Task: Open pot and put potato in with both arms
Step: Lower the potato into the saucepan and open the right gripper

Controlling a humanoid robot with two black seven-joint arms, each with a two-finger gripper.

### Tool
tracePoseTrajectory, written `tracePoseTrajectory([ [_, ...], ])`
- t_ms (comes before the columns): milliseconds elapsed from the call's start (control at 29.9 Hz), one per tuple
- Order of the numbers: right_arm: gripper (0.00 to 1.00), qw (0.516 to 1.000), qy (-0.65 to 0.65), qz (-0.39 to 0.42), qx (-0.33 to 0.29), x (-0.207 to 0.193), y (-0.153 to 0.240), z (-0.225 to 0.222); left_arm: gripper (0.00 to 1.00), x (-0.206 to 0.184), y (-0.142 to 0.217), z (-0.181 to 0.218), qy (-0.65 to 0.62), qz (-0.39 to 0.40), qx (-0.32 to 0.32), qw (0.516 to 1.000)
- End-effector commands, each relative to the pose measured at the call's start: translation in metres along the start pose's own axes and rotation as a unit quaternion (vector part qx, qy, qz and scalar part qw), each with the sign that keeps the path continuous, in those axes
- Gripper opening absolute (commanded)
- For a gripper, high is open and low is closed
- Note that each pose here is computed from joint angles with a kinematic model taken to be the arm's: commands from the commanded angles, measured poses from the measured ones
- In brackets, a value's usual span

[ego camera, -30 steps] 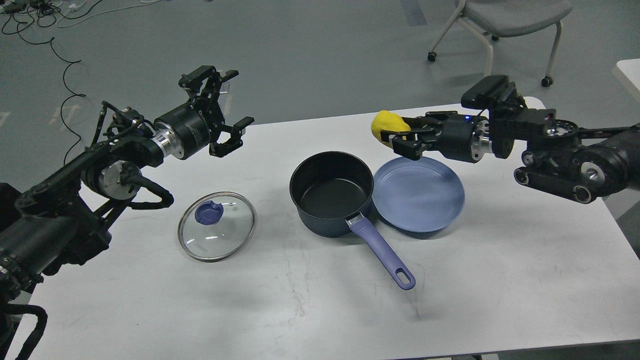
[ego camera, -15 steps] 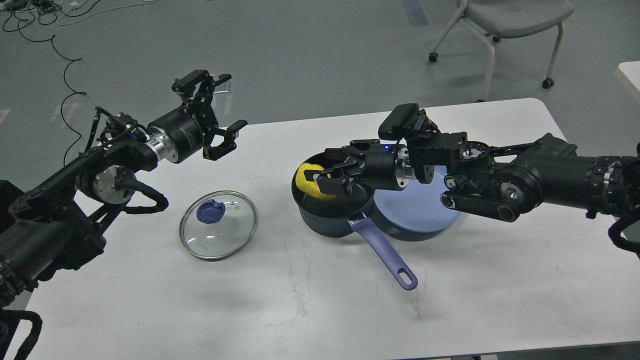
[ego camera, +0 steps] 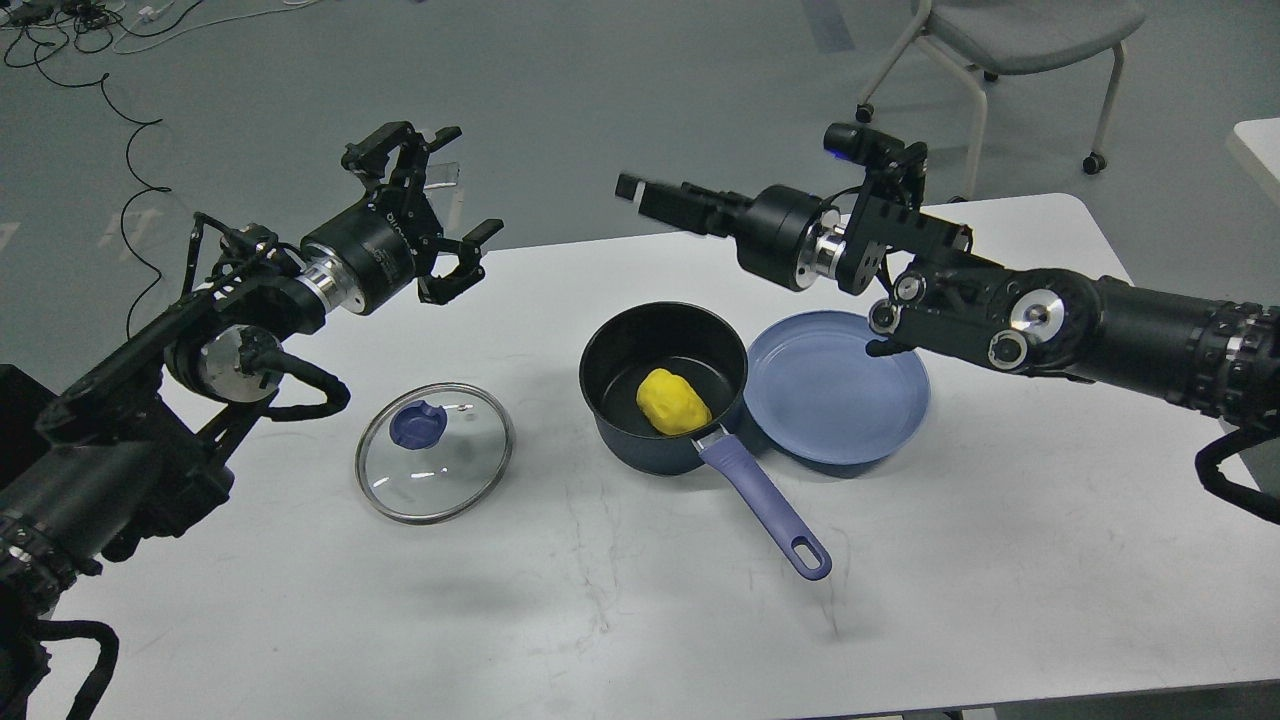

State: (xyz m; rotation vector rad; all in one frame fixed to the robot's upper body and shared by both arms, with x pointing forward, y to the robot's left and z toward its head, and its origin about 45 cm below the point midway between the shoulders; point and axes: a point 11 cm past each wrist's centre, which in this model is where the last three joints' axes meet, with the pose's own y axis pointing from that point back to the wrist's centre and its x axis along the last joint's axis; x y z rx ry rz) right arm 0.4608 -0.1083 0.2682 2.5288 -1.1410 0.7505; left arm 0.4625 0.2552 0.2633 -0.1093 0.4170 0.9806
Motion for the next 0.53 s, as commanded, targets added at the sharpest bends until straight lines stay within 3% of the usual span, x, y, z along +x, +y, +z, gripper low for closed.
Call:
tracePoseTrajectory([
  [0,1.0,0.978,-0.195,0.066,0.009,0.026,-0.002,-0.01,0.98,0.002,0.002,0.0,0.008,0.003,-0.012,1.0],
  [100,1.0,0.953,-0.29,0.092,0.013,0.041,0.008,0.002,0.98,0.011,0.011,-0.006,0.022,0.011,-0.023,0.999],
  [301,1.0,0.902,-0.411,0.119,-0.054,0.033,0.035,0.053,0.98,0.023,0.027,-0.024,0.054,0.019,-0.028,0.998],
  [501,1.0,0.891,-0.429,0.133,-0.061,0.042,0.055,0.068,0.98,0.03,0.035,-0.029,0.06,0.026,-0.029,0.997],
])
